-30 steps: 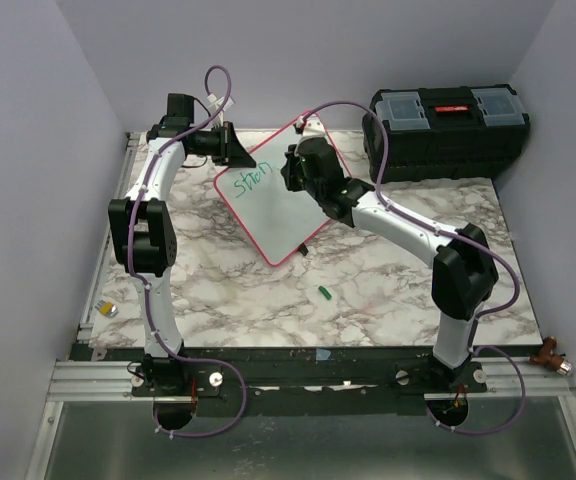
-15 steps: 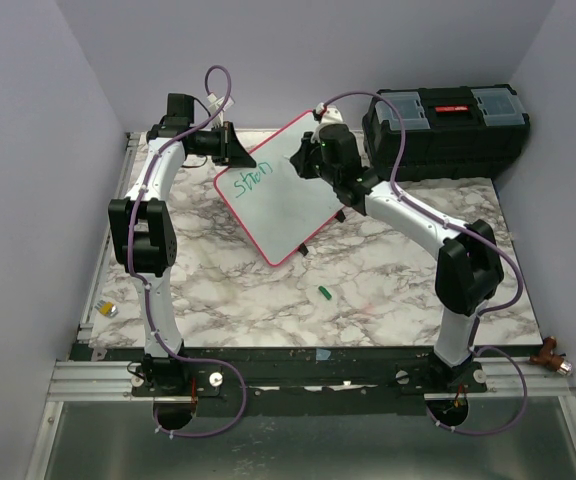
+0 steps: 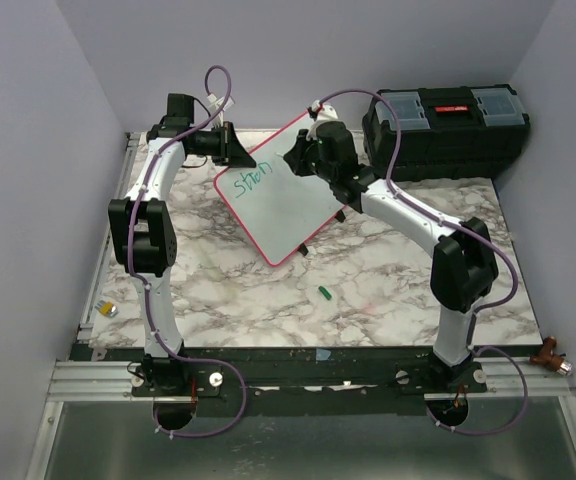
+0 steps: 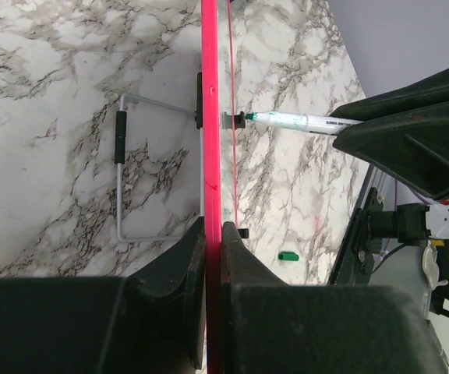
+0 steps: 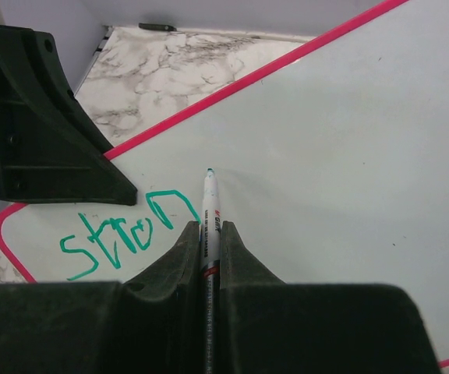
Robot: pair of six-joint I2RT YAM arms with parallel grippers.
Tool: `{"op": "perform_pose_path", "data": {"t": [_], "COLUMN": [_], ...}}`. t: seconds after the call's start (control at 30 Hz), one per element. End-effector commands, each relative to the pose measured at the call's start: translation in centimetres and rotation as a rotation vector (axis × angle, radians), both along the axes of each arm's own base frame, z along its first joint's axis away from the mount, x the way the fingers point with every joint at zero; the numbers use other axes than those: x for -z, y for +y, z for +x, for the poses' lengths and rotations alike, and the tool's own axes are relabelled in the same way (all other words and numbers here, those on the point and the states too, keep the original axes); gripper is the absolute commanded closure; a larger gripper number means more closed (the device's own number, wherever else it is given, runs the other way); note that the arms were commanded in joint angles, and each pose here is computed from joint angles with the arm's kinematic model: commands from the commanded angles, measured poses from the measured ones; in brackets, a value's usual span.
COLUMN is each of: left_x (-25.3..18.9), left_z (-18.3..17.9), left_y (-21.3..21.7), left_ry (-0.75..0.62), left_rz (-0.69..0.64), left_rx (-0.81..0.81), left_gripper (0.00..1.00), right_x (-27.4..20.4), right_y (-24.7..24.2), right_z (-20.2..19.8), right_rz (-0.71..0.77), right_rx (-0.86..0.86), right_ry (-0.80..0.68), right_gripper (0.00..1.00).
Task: Write a sentence on the whiteboard
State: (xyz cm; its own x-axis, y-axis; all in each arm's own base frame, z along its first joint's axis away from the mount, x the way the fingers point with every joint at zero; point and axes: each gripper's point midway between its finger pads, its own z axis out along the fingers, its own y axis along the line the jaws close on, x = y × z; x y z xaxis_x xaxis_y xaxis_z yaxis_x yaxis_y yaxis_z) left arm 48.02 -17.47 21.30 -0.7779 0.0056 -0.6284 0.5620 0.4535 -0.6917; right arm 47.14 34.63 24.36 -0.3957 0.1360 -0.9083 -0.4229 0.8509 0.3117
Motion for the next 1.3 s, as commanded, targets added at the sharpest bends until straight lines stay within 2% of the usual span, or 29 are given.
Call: {"op": "perform_pose_path", "data": {"t": [0.0, 0.5, 0.87, 1.27], "left_x": [-0.1, -0.2, -0.2, -0.2], "left_z": [-0.9, -0.9, -0.9, -0.9], "left_y": [-1.4, -1.5, -1.4, -1.4], "left_ry": [-0.049, -0.048, -0.048, -0.049], "left_rz": [-0.005, -0.01, -0.009, -0.008], "left_rx": [0.07, 0.072, 0.071, 0.072], "left_gripper": [1.0, 1.0, 1.0, 1.0], "right_x": [-0.3, 1.3, 3.4, 4.1], "right_y": [1.2, 2.2, 2.1, 0.5], "right_z": [0.5, 0.5, -1.6, -1.7], "right_rz": [0.023, 0.017, 0.036, 0.017], "right_rx": [-0.022, -0.062, -0.105, -0.037], "right_ry": [-0.009, 0.031, 0.093, 0.102], "right_gripper": [0.99, 0.99, 0.99, 0.99]}}
